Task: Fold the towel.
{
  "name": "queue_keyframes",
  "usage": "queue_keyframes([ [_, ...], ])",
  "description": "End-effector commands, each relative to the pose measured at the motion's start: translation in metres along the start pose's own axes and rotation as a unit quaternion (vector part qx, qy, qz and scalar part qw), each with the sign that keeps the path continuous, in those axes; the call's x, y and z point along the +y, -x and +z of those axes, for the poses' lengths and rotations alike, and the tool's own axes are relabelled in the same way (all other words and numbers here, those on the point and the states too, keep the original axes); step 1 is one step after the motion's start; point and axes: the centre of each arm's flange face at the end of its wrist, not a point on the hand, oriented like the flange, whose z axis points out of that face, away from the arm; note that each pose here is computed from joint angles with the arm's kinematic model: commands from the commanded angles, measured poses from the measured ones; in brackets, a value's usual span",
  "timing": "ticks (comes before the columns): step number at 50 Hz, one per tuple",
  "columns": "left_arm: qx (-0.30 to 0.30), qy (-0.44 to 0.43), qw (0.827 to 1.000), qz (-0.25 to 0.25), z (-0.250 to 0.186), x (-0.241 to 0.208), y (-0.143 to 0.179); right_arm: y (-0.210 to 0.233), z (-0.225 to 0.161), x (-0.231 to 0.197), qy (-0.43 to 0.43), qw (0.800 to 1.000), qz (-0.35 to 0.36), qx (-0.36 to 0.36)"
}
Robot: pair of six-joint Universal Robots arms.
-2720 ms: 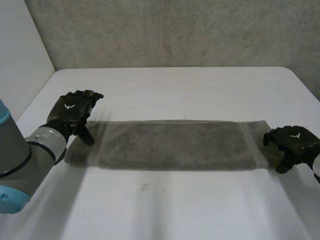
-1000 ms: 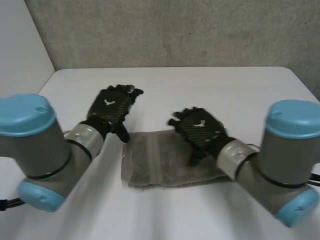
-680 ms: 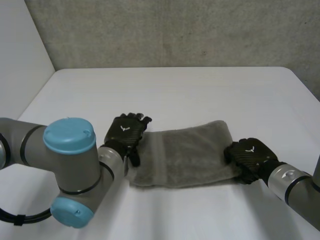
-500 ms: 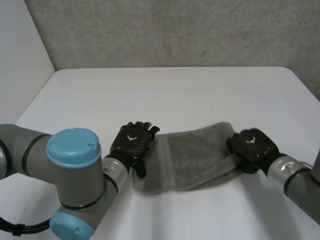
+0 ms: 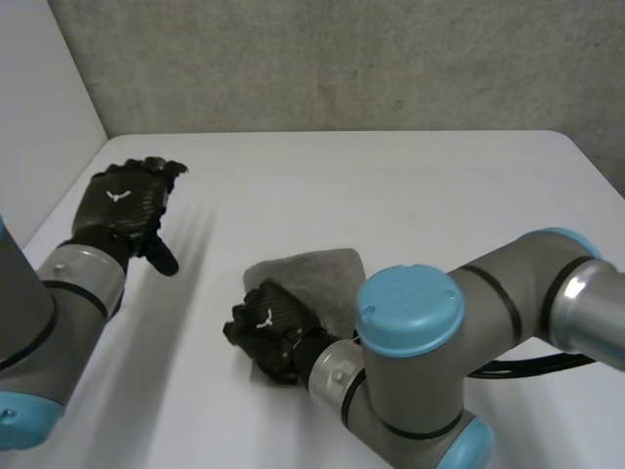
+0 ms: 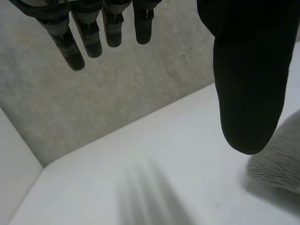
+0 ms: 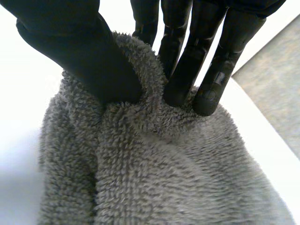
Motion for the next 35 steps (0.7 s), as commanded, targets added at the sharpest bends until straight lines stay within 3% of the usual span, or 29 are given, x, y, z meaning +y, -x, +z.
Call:
queue_keyframes([
  [1, 0.036, -0.021, 0.999, -0.002, 0.004, -0.009, -0.007, -0.011, -0.003, 0.0, 0.004, 0.999, 0.029, 0.017],
  [5, 0.077, -0.028, 0.996, -0.015, 0.008, -0.011, -0.028, -0.051, -0.027, -0.015, -0.007, 0.993, 0.086, 0.085],
  [7, 0.119, -0.023, 0.992, -0.026, 0.009, -0.006, -0.057, -0.086, -0.042, -0.006, -0.002, 0.982, 0.133, 0.136],
  [10, 0.141, -0.005, 0.989, -0.038, 0.012, 0.003, -0.077, -0.108, -0.049, 0.006, 0.004, 0.969, 0.182, 0.165],
  [16, 0.15, 0.06, 0.985, -0.055, 0.016, 0.037, -0.09, -0.121, -0.049, 0.016, 0.002, 0.954, 0.251, 0.167],
  [20, 0.147, 0.128, 0.98, -0.048, 0.011, 0.074, -0.098, -0.116, -0.035, 0.045, 0.034, 0.945, 0.304, 0.118],
  [28, 0.129, 0.153, 0.979, -0.033, 0.01, 0.089, -0.097, -0.102, -0.023, 0.079, 0.103, 0.943, 0.304, 0.082],
  [35, 0.127, 0.146, 0.981, -0.009, 0.011, 0.083, -0.091, -0.11, -0.026, 0.074, 0.103, 0.955, 0.259, 0.097],
])
